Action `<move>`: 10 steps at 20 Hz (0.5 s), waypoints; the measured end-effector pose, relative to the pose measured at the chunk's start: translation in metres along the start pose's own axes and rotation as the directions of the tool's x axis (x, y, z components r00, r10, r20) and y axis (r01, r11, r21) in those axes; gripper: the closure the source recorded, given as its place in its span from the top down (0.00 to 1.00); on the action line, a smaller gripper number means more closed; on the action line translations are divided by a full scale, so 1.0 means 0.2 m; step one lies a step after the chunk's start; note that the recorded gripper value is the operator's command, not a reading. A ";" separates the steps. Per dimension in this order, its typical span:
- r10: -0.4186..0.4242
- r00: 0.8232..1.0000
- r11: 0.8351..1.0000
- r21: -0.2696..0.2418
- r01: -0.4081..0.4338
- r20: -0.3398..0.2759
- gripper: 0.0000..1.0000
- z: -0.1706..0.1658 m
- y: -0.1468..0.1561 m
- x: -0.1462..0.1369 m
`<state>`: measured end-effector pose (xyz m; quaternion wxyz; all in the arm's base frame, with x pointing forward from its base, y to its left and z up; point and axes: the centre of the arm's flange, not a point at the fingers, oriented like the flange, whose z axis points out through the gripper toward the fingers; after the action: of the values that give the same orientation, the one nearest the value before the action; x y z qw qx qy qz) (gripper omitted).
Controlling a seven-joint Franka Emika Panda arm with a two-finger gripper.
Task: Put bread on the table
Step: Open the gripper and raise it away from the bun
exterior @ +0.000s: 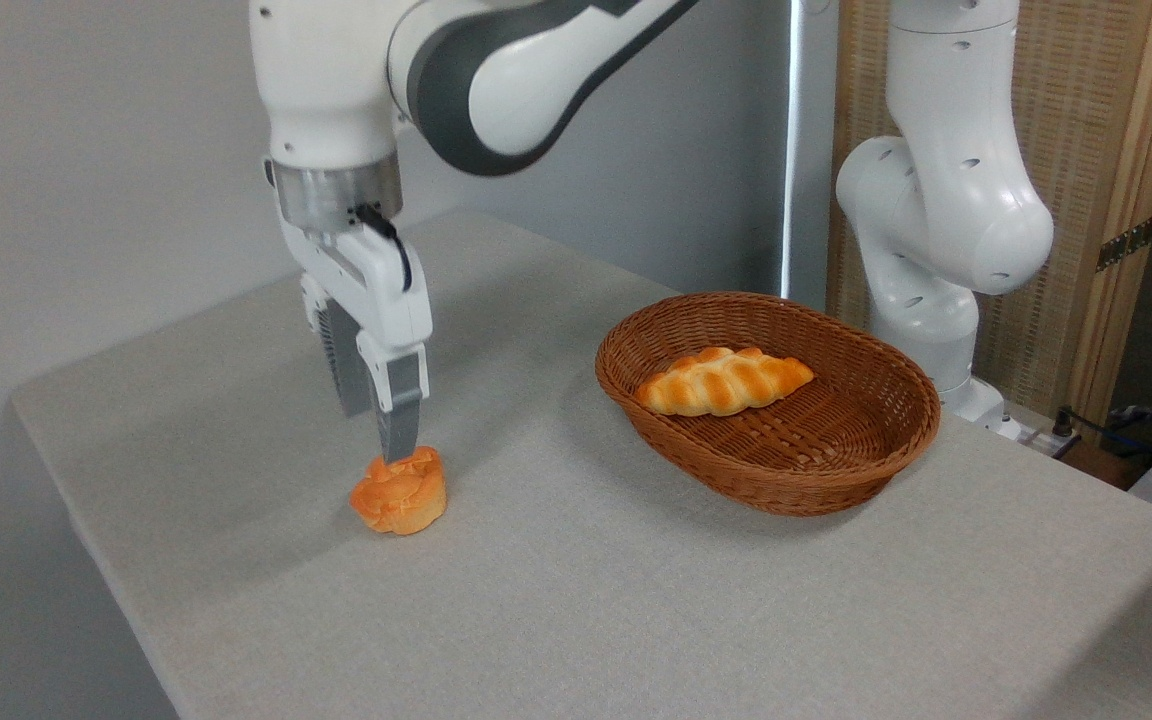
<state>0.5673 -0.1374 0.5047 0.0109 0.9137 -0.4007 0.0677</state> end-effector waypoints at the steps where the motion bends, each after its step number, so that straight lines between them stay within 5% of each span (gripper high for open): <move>1: -0.017 1.000 1.000 0.001 0.017 0.000 1.00 -0.03 -0.01 -0.01; 10: -0.165 0.985 0.986 -0.020 0.166 0.057 1.00 -0.55 -0.31 -0.26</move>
<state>0.5648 -0.0494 0.6078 0.0169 0.9451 -0.3242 0.0360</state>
